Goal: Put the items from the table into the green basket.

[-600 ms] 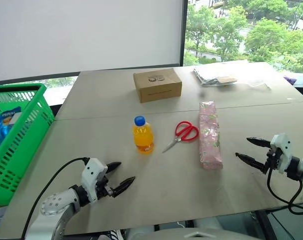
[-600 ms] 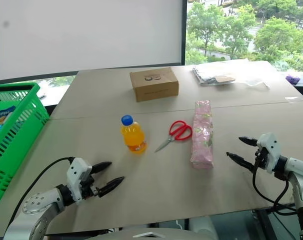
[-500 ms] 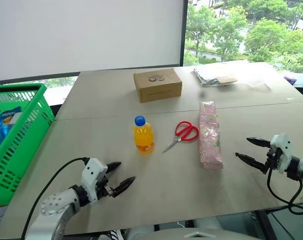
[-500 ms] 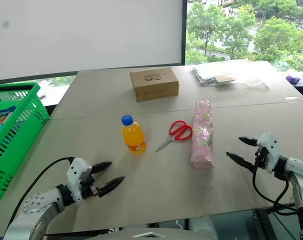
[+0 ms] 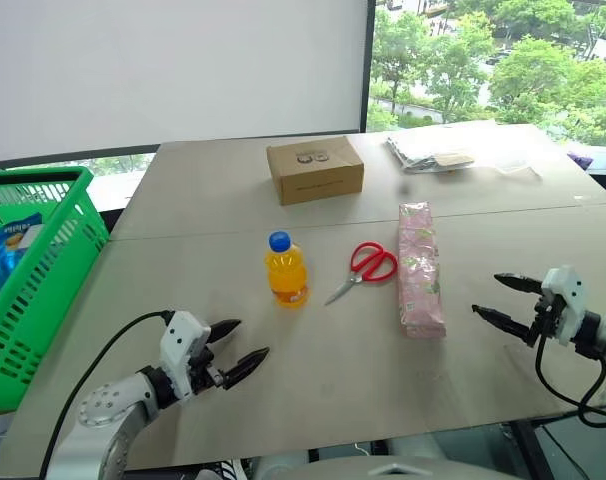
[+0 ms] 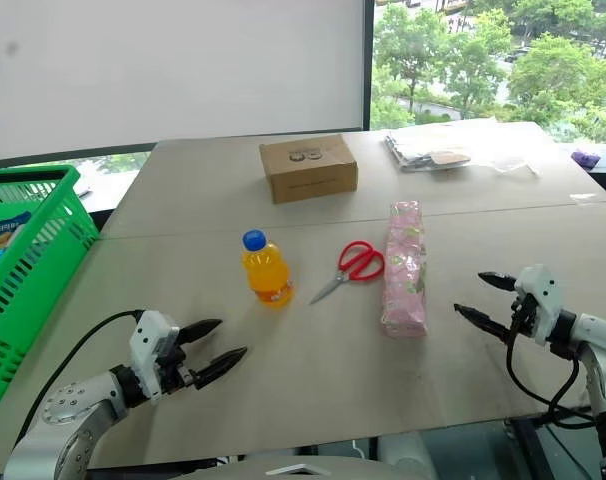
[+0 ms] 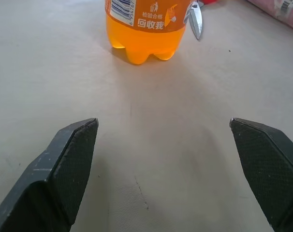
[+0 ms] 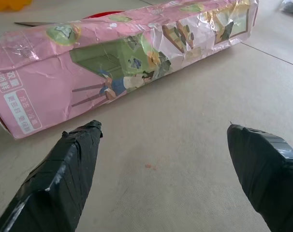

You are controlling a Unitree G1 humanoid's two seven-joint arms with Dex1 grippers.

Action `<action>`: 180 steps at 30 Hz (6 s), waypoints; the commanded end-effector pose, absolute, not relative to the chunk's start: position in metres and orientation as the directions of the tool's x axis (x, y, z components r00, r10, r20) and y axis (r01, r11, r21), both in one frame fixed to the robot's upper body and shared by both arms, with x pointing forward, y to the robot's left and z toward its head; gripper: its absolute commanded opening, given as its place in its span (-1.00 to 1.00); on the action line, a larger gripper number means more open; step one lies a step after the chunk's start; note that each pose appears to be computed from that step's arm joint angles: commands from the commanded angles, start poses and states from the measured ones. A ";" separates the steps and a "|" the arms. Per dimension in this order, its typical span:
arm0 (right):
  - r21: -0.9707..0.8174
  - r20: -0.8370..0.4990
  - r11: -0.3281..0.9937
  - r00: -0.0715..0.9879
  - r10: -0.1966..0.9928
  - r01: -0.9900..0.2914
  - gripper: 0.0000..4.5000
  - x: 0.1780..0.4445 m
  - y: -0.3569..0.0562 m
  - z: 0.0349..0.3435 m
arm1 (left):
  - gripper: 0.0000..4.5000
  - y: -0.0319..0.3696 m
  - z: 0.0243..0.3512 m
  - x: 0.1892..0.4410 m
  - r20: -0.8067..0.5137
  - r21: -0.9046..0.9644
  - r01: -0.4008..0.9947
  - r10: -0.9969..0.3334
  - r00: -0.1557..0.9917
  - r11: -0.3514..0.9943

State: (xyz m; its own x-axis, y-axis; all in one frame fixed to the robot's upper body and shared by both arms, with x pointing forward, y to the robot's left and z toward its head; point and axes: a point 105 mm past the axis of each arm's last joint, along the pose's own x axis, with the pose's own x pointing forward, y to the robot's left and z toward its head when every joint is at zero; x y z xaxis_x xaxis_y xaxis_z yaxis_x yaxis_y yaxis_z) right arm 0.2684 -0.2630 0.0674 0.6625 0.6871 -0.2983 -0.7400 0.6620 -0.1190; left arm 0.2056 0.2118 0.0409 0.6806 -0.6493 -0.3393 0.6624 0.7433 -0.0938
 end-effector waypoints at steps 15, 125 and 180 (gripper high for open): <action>-0.378 -0.127 0.492 0.570 0.812 -0.784 0.98 0.343 -0.206 0.191 | 1.00 0.193 0.120 0.226 -0.156 -0.026 0.841 -0.833 0.530 0.540; -0.032 -0.161 0.367 0.367 0.916 -0.930 0.99 0.260 -0.145 0.176 | 1.00 0.187 0.155 0.263 -0.222 0.109 0.721 -0.690 0.689 0.685; -0.123 -0.239 0.517 0.531 0.813 -0.847 1.00 0.246 -0.175 0.142 | 0.39 0.098 0.088 0.367 -0.216 0.030 0.754 -0.733 0.646 0.656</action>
